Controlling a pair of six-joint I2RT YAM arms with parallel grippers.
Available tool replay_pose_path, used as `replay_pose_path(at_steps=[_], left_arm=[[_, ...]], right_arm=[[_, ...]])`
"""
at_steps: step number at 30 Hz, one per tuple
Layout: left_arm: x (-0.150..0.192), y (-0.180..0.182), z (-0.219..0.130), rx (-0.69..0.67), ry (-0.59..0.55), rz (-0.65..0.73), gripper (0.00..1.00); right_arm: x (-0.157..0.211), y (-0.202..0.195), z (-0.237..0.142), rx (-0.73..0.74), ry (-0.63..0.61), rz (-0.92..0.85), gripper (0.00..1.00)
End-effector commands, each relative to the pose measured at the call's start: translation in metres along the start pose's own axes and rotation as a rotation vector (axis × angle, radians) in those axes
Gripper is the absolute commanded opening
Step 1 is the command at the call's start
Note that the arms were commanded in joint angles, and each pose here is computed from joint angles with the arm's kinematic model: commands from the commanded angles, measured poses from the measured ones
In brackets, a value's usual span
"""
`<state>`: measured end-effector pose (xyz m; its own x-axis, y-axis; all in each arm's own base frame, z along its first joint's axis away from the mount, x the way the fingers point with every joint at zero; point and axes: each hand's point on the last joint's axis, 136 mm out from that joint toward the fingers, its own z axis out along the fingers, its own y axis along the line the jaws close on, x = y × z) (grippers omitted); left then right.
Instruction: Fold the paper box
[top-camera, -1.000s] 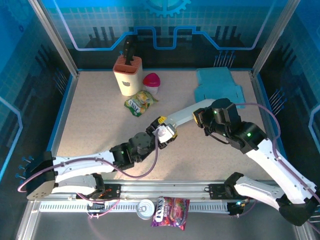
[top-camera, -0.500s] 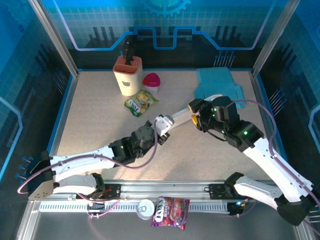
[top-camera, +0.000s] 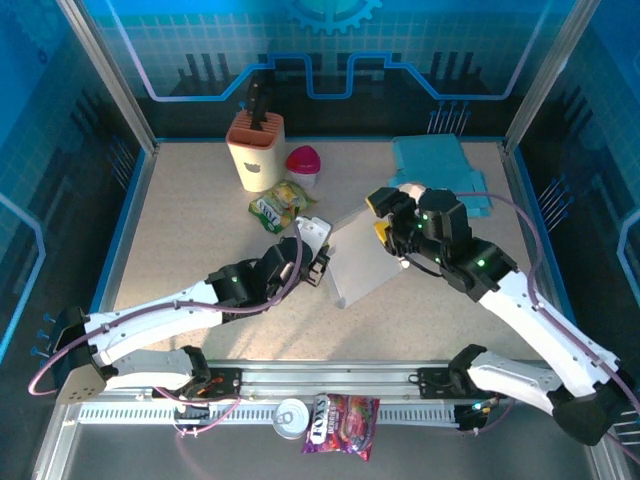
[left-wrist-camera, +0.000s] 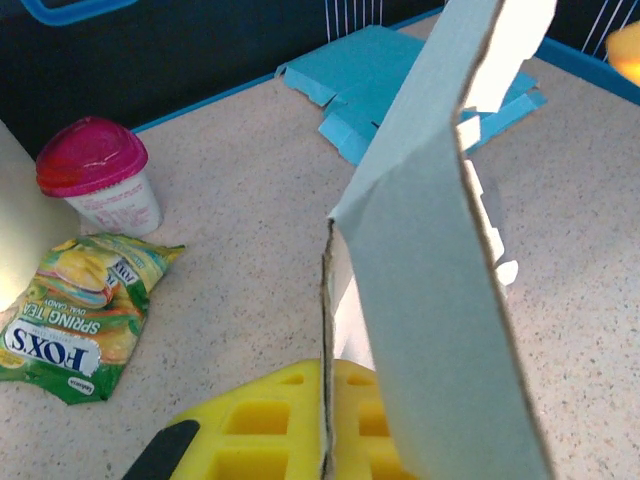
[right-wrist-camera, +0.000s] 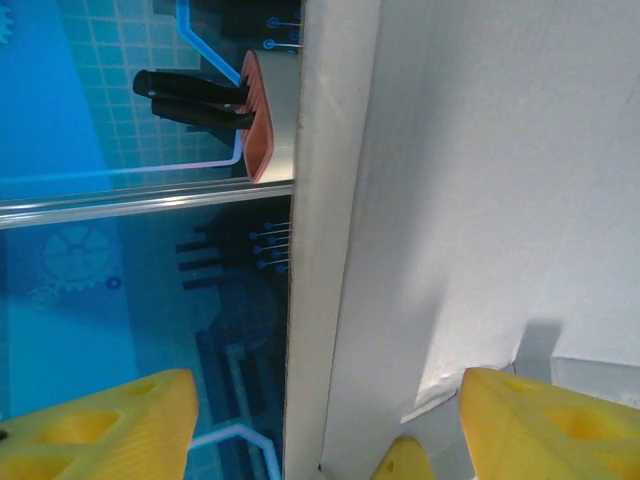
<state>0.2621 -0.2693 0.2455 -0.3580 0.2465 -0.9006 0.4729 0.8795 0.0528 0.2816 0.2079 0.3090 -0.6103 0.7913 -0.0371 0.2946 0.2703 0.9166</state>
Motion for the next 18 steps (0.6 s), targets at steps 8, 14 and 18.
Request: replay_pose_path(at_steps=[8, 14, 18], left_arm=[[-0.001, 0.002, -0.003, 0.004, -0.003, -0.012, 0.00], [-0.001, 0.004, -0.005, 0.004, -0.013, -0.010, 0.00], [0.000, 0.004, -0.004, 0.004, -0.013, -0.010, 0.00]], right_arm=[[0.008, 0.009, 0.027, -0.036, 0.043, 0.010, 0.46], [0.008, 0.005, 0.038, -0.036, 0.056, 0.028, 0.35], [0.006, 0.004, 0.041, -0.038, 0.058, 0.032, 0.25]])
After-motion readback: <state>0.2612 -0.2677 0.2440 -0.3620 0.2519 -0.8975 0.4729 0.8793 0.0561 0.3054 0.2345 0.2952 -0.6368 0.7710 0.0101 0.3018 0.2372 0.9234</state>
